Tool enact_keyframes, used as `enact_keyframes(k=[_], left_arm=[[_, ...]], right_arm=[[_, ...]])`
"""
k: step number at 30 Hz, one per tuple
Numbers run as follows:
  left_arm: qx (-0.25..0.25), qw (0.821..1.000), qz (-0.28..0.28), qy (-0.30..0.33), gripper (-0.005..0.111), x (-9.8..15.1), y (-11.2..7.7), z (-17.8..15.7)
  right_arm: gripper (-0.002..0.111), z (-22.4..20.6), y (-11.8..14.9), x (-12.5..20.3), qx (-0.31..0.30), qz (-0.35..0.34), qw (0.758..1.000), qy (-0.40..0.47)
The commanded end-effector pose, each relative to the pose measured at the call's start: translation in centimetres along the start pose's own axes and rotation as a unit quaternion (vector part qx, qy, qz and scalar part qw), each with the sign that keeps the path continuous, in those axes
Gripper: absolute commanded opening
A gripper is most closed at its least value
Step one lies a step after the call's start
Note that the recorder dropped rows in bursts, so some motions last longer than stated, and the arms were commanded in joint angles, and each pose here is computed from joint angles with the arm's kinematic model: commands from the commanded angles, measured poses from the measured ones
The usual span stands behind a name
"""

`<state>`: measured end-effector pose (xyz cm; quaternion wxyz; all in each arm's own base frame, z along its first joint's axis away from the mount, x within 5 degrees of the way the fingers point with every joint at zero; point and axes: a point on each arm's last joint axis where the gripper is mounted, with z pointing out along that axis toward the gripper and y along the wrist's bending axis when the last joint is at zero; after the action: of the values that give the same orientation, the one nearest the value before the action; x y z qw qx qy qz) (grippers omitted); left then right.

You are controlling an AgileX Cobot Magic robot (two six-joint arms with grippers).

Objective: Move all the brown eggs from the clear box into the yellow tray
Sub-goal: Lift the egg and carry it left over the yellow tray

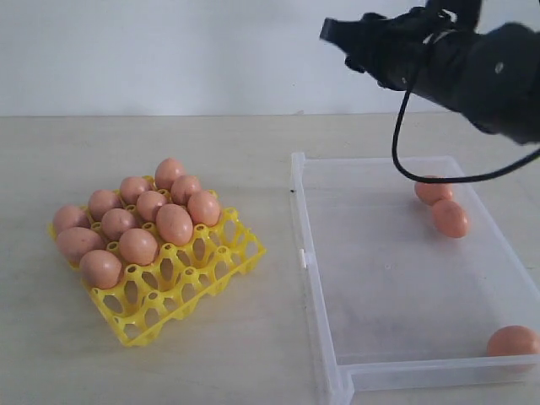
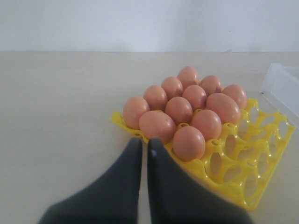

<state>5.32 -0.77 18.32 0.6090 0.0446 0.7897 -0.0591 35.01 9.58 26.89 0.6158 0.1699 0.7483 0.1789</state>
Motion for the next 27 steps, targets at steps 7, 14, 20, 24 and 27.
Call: enact_keyframes(k=[7,14,20,24,27], left_arm=[[0.003,1.0,-0.001,-0.002,0.004,0.0,0.0,0.0],[0.003,1.0,-0.001,-0.002,0.004,0.0,0.0,0.0],[0.003,1.0,-0.001,-0.002,0.004,0.0,0.0,0.0],[0.003,1.0,-0.001,-0.002,0.004,0.0,0.0,0.0],[0.003,1.0,-0.001,-0.002,0.004,0.0,0.0,0.0]], right_arm=[[0.0,-1.3,3.5,-1.0,-0.405,0.319,0.856,-0.034],[0.0,-1.4,8.7,2.0,-0.554,0.128,0.806,0.165],[0.0,-3.6,13.6,4.9,-0.614,0.013,0.772,0.162],[0.0,-3.4,15.7,7.9,-0.533,-0.142,0.821,0.149],[0.0,-3.3,16.0,10.6,-0.452,-0.266,0.835,0.165]])
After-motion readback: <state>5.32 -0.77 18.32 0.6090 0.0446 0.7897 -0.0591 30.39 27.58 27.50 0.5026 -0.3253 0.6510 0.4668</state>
